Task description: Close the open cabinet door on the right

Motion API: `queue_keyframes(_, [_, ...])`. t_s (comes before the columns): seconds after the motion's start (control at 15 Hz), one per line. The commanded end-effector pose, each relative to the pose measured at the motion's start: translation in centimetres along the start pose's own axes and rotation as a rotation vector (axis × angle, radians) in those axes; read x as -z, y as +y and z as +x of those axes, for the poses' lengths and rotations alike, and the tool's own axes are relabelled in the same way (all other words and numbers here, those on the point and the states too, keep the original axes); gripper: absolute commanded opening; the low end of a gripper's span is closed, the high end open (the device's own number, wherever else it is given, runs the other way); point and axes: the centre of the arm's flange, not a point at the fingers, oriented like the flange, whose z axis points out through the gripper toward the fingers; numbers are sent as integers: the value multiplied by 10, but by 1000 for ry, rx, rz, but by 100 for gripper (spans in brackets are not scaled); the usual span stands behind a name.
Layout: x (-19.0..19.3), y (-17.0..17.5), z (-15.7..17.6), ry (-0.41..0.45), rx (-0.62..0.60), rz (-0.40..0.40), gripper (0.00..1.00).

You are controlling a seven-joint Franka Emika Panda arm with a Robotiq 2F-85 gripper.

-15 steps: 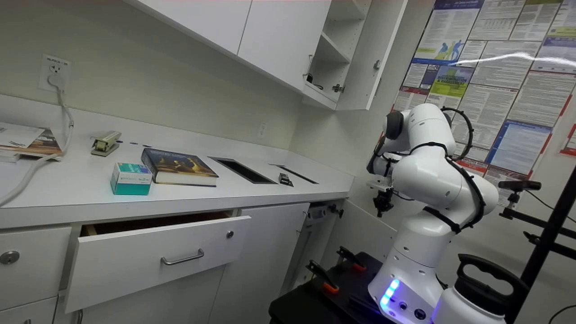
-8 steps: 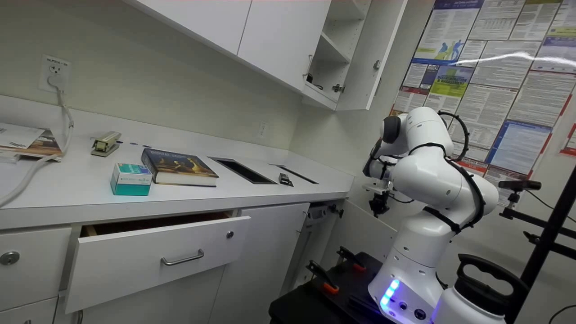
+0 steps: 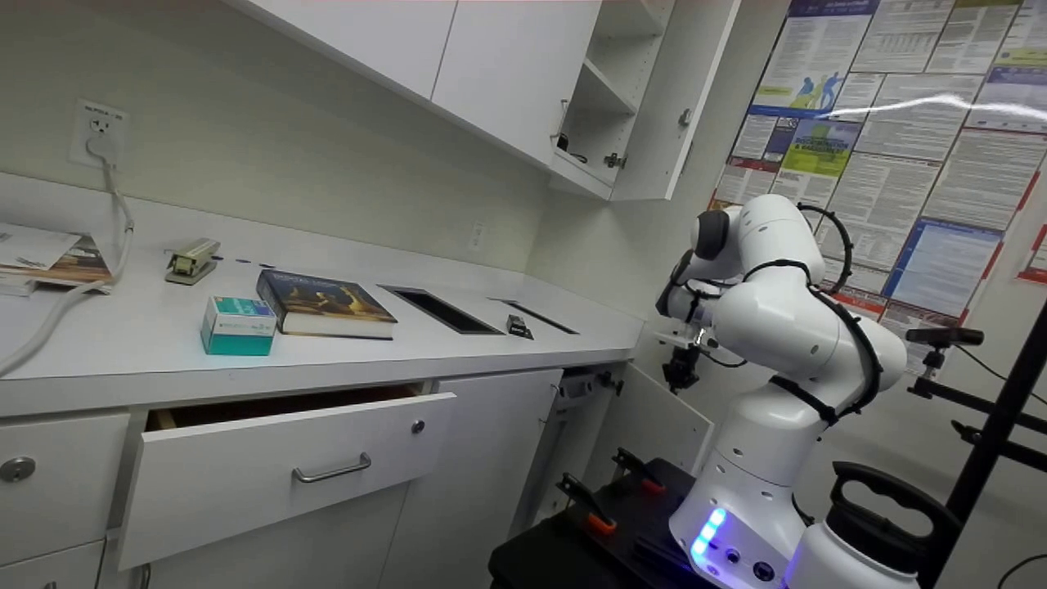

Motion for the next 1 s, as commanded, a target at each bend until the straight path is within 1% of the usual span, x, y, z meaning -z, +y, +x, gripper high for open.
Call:
queue_keyframes(0.0, [13, -2, -33, -94, -7, 28, 0])
queue_keyframes(0.2, [12, -12, -63, -104, -44, 69, 0])
queue_keyframes(0.4, [8, -27, -96, -115, -82, 94, 0])
queue_keyframes(0.67, [9, -51, -143, -104, -104, 151, 0])
queue_keyframes(0.8, [13, -54, -158, -64, -97, 185, 0])
queue_keyframes(0.93, [22, -43, -159, -20, -82, 215, 0])
